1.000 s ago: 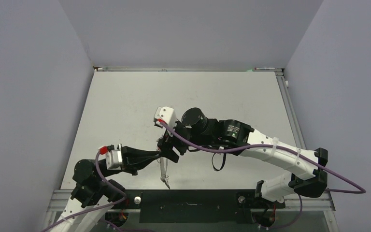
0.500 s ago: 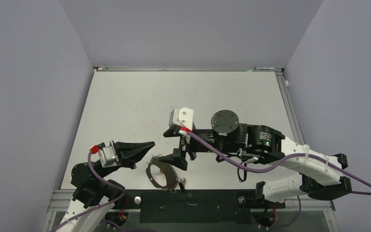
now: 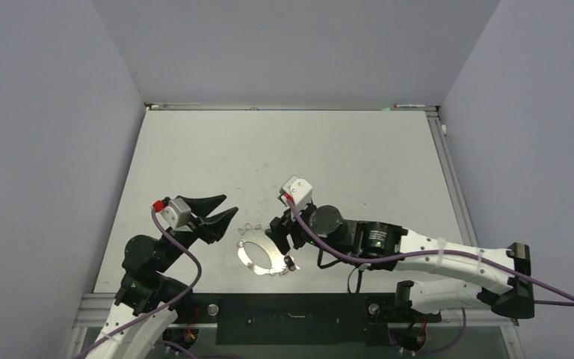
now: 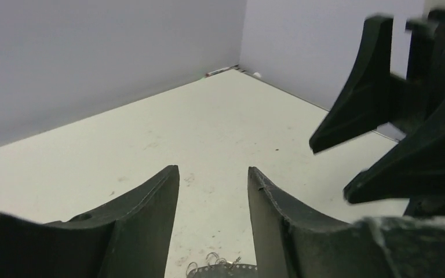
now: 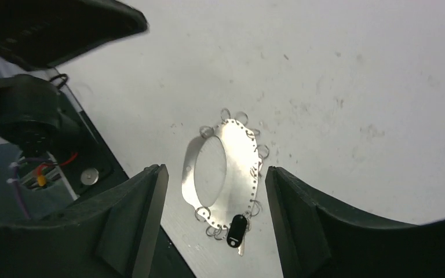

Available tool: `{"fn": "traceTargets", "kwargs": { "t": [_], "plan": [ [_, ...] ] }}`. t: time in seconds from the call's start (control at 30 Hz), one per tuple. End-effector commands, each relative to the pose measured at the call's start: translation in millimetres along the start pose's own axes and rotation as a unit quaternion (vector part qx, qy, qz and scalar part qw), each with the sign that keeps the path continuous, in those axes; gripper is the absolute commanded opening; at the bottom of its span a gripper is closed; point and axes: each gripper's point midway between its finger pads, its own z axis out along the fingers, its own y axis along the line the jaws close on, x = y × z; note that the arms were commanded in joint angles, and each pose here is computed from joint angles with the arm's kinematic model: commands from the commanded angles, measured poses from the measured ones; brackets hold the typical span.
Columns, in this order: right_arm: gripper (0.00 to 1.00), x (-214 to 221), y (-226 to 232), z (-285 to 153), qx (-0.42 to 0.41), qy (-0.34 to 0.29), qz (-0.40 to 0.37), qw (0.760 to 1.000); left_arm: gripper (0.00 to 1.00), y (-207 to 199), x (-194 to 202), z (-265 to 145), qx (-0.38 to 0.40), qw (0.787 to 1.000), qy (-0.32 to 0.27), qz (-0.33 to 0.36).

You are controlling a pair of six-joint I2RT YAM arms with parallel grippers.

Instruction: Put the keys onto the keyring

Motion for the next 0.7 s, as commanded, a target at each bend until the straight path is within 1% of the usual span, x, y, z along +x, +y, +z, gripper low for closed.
{"fn": "traceTargets", "kwargs": {
  "t": [0.0, 0.1, 0.23, 0.27, 0.37, 0.5, 0.67],
  "plan": [
    [0.63, 43.8, -10.1, 42.9, 0.06, 0.031, 0.102, 0.992, 0.51, 39.1, -8.4, -4.7, -0.113, 0.994, 0.009, 0.0],
    [0.63, 78.0, 2.6, 70.5, 0.048, 0.087, 0.095, 0.99, 0.61, 50.7, 1.1, -8.9, -0.146, 0.989, 0.032, -0.004],
    [0.64, 109.9, 3.9, 99.1, 0.068, 0.136, 0.082, 0.985, 0.68, 53.5, 4.1, -11.2, -0.155, 0.987, 0.041, -0.004],
    [0.64, 125.3, 6.2, 108.7, 0.069, 0.157, 0.078, 0.982, 0.69, 54.3, 4.0, -11.9, -0.157, 0.987, 0.042, -0.002],
    [0.62, 147.0, 25.0, 126.9, 0.036, 0.186, 0.085, 0.978, 0.7, 56.8, 4.3, -14.0, -0.165, 0.985, 0.044, 0.002],
    [0.63, 158.8, 49.4, 144.0, -0.015, 0.194, 0.094, 0.976, 0.71, 58.8, 4.6, -16.0, -0.171, 0.984, 0.046, 0.007],
    [0.64, 184.8, 58.8, 158.9, -0.029, 0.228, 0.074, 0.97, 0.71, 60.3, 1.7, -19.6, -0.178, 0.983, 0.042, 0.011]
  ]
}}
